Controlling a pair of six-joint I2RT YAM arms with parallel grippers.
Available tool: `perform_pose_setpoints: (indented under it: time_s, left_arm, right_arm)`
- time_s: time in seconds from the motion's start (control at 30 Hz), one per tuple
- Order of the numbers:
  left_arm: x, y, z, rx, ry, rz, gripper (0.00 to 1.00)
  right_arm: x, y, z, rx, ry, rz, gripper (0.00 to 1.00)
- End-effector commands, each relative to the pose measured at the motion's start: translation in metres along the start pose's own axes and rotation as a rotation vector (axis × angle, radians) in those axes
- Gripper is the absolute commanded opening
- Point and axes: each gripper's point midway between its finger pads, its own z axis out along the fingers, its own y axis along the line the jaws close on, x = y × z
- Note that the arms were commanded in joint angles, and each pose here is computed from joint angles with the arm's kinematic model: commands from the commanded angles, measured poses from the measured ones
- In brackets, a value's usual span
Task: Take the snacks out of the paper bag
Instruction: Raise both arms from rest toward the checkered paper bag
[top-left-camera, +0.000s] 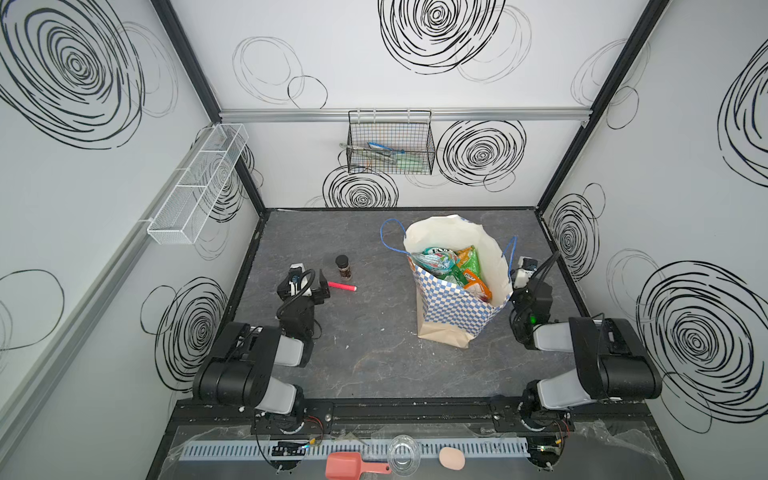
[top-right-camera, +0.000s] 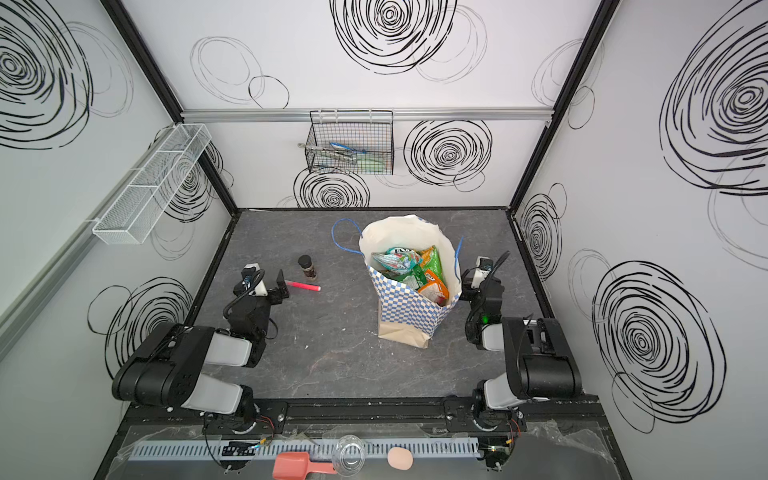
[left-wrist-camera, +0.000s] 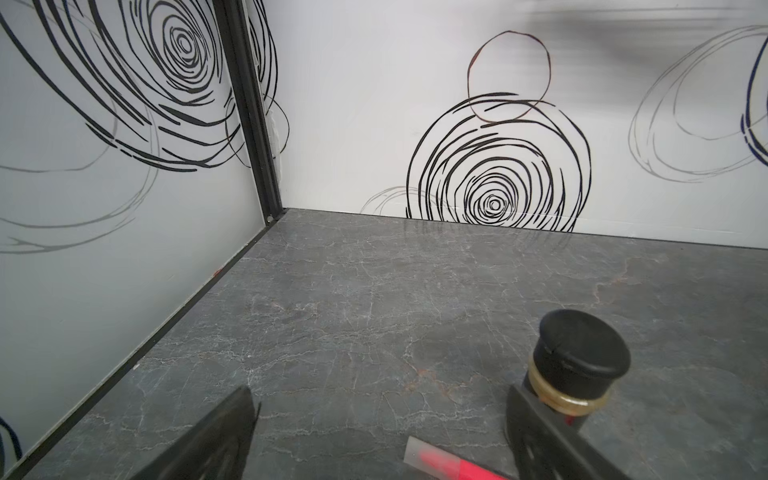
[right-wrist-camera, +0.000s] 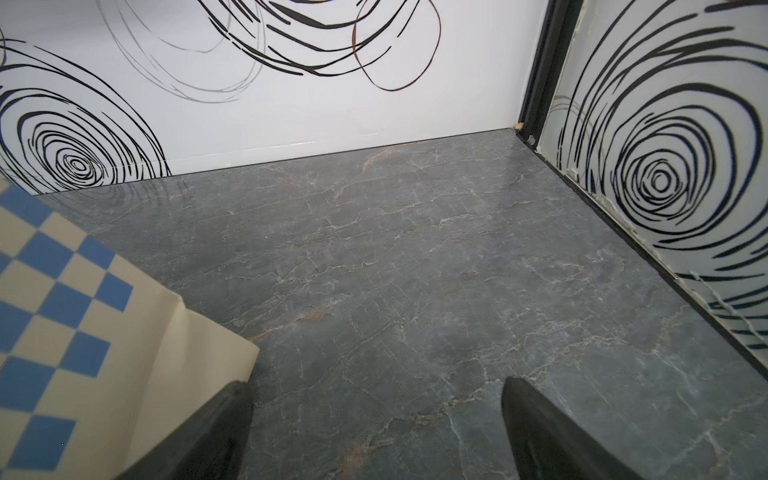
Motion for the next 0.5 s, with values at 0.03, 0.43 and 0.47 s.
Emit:
perform_pose_setpoints:
  time_s: [0.03,0.43,0.47]
  left_arm:
    - [-0.021,-0.0035,-0.0004,0.013,-0.086,-0.01,0.96]
    - [-0.0213,-0.0034,-0.0001,0.019,-0.086,-0.014,0.96]
    - [-0.021,-0.0034,-0.0004,0.018,-0.085,-0.012,0.96]
  right_arm:
    - [-0.011,0.0004,-0.0003,-0.004,-0.045,-0.01,0.97]
    - [-0.0106,0.0002,-0.0003,-0.003,-0.044,-0.01,0.97]
    - [-0.0111,0.0007,0.0,-0.004,-0.045,-0.01,0.97]
